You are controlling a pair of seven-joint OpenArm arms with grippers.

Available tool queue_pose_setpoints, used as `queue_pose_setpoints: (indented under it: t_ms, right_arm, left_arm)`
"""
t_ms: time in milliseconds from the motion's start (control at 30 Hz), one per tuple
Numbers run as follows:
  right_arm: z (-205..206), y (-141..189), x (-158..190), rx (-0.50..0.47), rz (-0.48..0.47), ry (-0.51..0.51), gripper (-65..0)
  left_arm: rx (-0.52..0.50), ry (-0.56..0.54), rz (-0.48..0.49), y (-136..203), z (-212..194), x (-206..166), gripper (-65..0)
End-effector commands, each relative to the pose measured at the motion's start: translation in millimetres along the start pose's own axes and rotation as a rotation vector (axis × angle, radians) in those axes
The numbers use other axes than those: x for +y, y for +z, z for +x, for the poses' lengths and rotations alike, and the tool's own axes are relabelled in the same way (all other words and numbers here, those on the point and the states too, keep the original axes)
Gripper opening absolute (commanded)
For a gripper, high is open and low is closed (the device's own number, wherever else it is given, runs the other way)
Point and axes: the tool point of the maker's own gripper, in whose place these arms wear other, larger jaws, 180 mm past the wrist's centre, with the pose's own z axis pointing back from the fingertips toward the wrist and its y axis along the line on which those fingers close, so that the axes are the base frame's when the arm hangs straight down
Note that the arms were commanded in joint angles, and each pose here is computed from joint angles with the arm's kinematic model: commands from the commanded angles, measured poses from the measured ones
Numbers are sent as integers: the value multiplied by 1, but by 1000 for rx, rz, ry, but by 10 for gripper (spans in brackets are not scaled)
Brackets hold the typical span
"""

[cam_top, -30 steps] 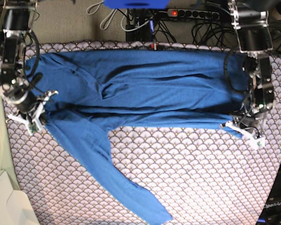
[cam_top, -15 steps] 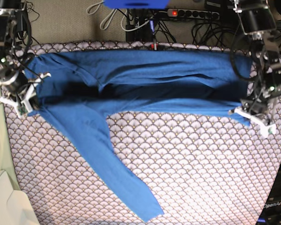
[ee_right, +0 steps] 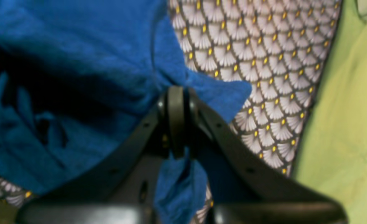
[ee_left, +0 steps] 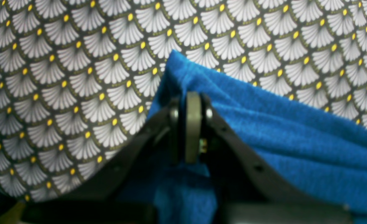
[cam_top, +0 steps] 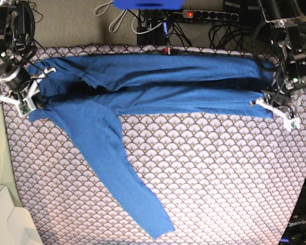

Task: Fold the T-shirt properly
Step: 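Grasp the shirt sides with both grippers and fold the hem half over toward the collar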

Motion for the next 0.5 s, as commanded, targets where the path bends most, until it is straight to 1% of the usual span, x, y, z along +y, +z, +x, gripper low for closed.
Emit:
queue_pose_setpoints:
  t_ms: [0, 300, 467]
  right_arm:
    - [4, 4, -7, -12, -17, 16, -650]
    - [-15, 9, 2, 33, 5, 8, -650]
    - [-16, 9, 3, 36, 7, 7, -650]
  left_arm:
    - [-37, -10, 14, 4, 12, 5, -646]
    - [-2, -30, 34, 4, -1, 15, -646]
    - [19, -34, 40, 5, -11, 18, -646]
